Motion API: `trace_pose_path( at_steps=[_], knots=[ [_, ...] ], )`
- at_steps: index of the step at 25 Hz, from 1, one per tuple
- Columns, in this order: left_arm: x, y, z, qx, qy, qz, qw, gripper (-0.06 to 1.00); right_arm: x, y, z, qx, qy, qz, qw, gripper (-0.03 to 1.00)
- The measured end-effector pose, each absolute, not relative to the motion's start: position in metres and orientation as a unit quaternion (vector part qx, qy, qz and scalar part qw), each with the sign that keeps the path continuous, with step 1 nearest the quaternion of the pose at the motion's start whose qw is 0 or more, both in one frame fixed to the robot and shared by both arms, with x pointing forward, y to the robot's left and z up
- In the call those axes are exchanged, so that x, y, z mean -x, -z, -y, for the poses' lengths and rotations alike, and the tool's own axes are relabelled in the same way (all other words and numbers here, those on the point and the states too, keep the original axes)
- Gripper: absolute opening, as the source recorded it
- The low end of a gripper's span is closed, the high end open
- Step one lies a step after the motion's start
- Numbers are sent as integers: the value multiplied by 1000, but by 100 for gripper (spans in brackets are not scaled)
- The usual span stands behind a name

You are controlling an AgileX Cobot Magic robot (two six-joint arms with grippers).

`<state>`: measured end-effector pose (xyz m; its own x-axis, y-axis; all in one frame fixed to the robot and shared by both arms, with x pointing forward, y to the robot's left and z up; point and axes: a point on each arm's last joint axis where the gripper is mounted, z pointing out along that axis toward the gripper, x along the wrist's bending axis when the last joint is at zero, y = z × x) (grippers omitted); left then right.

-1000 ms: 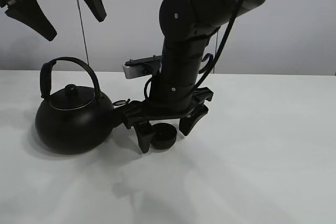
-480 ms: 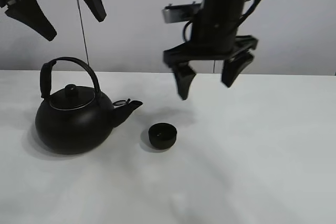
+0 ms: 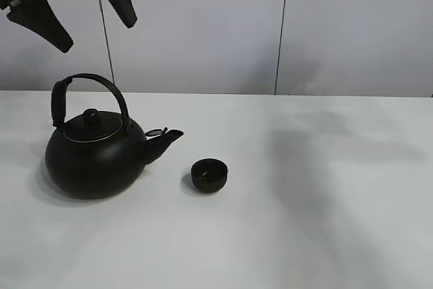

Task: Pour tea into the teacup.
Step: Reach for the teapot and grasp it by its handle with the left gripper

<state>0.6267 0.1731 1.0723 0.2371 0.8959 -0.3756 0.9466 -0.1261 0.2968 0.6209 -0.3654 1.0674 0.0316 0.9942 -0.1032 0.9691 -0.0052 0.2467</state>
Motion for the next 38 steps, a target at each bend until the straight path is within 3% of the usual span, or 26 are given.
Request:
trace_pose_path(
  at_steps=[6, 15, 19, 26, 33, 38],
  knots=[
    [-627, -1072, -173, -749, 52, -615, 241, 69, -577, -1117, 389, -729, -114, -660, 140, 64],
    [-627, -1072, -173, -749, 52, -615, 241, 69, -454, -1167, 339, -699, -190, -662, 190, 64],
    [-627, -1072, -173, -749, 52, -615, 241, 69, -386, -1174, 320, -674, -246, -646, 260, 64],
    [-627, -1072, -173, -749, 52, -615, 241, 69, -289, -1134, 301, -652, -303, -605, 343, 64],
    [-627, -1072, -173, -749, 52, -615, 241, 69, -259, -1082, 296, -648, -307, -595, 363, 64],
    [-627, -1072, -173, -749, 52, -615, 241, 69, -239, -1061, 293, -609, -351, -576, 418, 64]
  ],
)
